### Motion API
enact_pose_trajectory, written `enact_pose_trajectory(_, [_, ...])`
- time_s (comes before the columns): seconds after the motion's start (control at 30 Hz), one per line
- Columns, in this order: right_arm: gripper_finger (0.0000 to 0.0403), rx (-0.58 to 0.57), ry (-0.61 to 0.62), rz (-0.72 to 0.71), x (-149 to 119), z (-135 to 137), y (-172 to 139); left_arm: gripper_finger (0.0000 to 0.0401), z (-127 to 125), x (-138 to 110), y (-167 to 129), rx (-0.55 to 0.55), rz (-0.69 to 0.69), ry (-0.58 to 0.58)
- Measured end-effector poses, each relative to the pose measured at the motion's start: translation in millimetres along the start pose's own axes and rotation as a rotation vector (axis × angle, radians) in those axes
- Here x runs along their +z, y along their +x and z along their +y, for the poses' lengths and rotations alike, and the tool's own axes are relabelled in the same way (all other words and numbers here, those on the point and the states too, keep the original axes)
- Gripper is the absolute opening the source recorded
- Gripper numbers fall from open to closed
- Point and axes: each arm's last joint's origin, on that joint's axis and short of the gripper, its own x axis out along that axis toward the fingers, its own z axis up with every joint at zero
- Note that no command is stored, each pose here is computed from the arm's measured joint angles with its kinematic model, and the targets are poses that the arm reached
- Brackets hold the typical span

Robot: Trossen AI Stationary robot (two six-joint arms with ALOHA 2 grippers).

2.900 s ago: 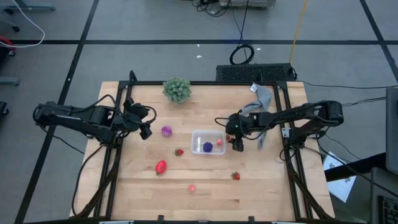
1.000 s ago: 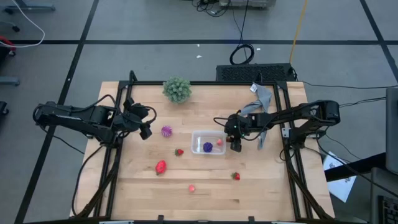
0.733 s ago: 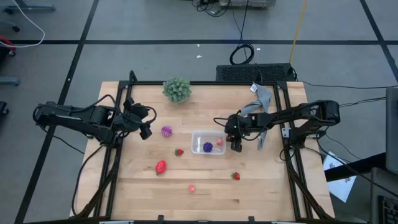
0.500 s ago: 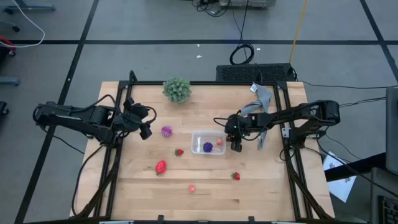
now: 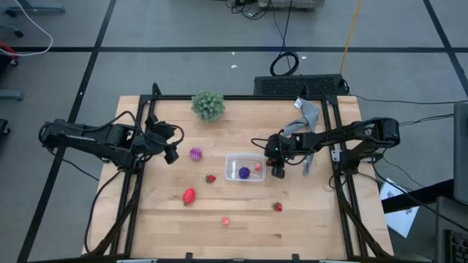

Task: Pick and placing Produce into tupperware
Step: Put the top right strawberry into the transparent container

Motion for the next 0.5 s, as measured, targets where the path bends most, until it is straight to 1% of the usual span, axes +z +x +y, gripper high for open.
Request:
enact_pose_trajectory(0.23, [0.0093, -0.055, 0.022, 0.055, -5.6, -1.8, -0.3, 0.0243, 0.0, 0.0, 0.0, 0.000, 0.000, 0.000])
enact_pose_trajectory(0.5, [0.0093, -0.061, 0.026, 0.073, -7.3, -2.2, -0.5, 0.0243, 0.0, 0.0, 0.0, 0.000, 0.000, 0.000])
